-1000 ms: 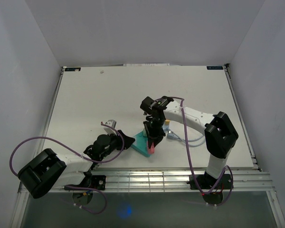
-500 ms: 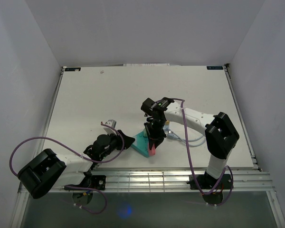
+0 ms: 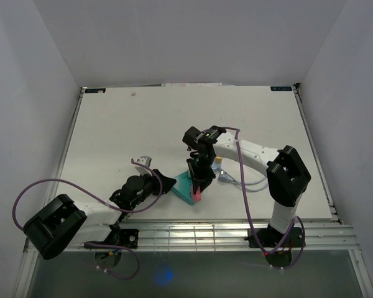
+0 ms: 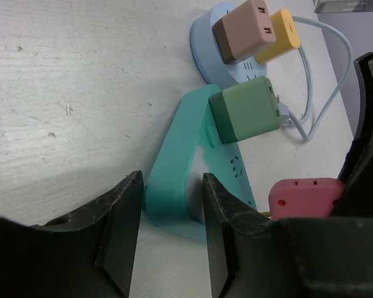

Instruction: Insert the plug

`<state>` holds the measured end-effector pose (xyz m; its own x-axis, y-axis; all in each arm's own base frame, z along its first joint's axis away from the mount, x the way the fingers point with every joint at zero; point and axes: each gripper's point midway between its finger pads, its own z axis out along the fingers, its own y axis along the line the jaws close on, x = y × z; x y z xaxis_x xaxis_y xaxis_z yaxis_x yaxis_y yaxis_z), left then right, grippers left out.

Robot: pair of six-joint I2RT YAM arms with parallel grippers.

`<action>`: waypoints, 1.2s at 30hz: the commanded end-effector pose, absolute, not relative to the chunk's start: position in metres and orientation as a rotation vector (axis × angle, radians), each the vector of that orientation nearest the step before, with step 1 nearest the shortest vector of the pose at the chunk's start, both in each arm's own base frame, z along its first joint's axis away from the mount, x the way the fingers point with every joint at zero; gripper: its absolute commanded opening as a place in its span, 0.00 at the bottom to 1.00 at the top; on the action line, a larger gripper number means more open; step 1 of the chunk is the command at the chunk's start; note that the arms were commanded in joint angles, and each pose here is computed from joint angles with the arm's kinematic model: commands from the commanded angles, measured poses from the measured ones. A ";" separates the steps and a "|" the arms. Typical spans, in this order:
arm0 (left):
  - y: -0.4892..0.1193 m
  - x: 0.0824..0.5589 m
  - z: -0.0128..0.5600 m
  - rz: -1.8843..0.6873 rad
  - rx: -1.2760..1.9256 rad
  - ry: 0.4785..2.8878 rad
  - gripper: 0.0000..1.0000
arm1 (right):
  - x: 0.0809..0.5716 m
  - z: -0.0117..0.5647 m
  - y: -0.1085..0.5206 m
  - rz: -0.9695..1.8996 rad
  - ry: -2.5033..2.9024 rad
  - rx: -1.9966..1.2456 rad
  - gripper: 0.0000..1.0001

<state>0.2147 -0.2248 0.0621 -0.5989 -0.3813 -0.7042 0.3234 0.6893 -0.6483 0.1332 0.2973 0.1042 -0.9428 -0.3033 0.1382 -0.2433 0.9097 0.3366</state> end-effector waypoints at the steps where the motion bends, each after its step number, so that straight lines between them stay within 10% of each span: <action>1: -0.214 0.204 0.039 -0.926 -0.025 2.036 0.48 | 0.141 0.110 0.313 -0.526 -2.901 0.424 0.08; 36: -0.204 0.197 0.024 -0.902 -0.028 2.050 0.45 | 0.157 0.094 0.292 -0.514 -2.892 0.354 0.08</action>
